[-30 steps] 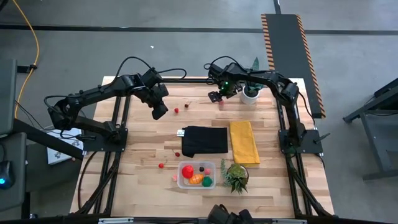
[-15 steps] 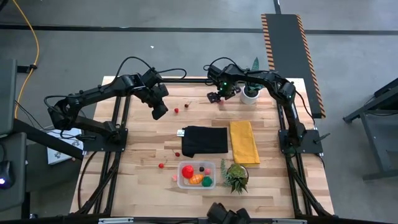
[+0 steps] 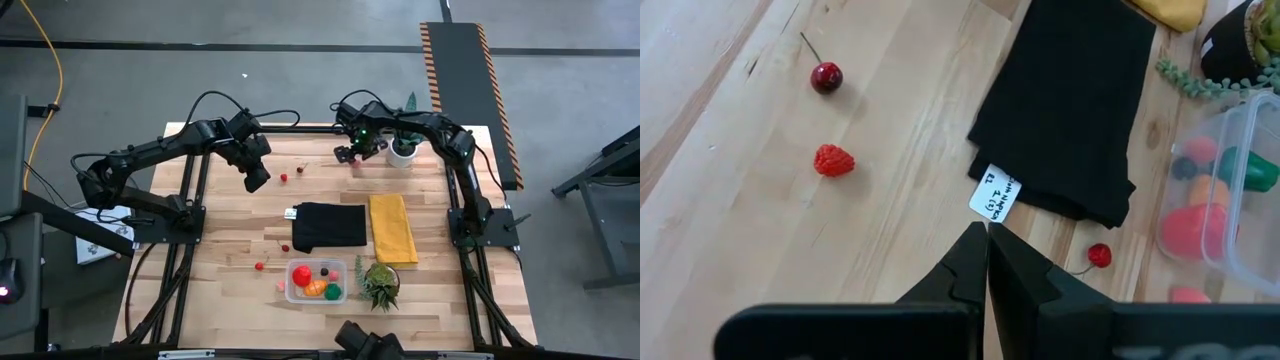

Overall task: Pick and placing Produce into tupperware
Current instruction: Put the top peach into the transparent bin

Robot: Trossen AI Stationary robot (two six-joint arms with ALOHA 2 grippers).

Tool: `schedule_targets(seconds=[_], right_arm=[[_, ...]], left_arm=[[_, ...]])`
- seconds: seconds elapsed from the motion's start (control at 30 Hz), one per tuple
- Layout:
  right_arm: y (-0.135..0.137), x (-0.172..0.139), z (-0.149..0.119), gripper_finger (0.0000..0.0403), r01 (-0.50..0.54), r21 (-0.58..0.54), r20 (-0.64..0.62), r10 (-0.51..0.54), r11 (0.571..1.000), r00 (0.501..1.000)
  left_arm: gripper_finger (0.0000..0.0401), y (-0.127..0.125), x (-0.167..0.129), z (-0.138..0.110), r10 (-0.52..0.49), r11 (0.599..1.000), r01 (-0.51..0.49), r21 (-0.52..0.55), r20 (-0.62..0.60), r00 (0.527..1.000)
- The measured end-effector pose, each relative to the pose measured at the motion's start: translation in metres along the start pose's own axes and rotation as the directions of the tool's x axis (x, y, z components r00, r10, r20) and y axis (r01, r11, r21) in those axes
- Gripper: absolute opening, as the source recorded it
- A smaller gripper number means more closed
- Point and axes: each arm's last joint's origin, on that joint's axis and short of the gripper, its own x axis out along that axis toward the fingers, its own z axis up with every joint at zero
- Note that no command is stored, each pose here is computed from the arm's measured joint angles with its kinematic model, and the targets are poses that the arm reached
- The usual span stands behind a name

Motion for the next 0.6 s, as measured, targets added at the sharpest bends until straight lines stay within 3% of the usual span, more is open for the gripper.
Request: schedule_targets(seconds=[0.6], right_arm=[[-0.0001, 0.0036, 0.0005, 0.0235, 0.002, -0.002, -0.008, -0.002, 1.0, 1.0]], left_arm=[[0.0003, -0.0001, 0.0001, -0.0003, 0.0, 1.0, 0.0, -0.001, -0.004, 1.0]])
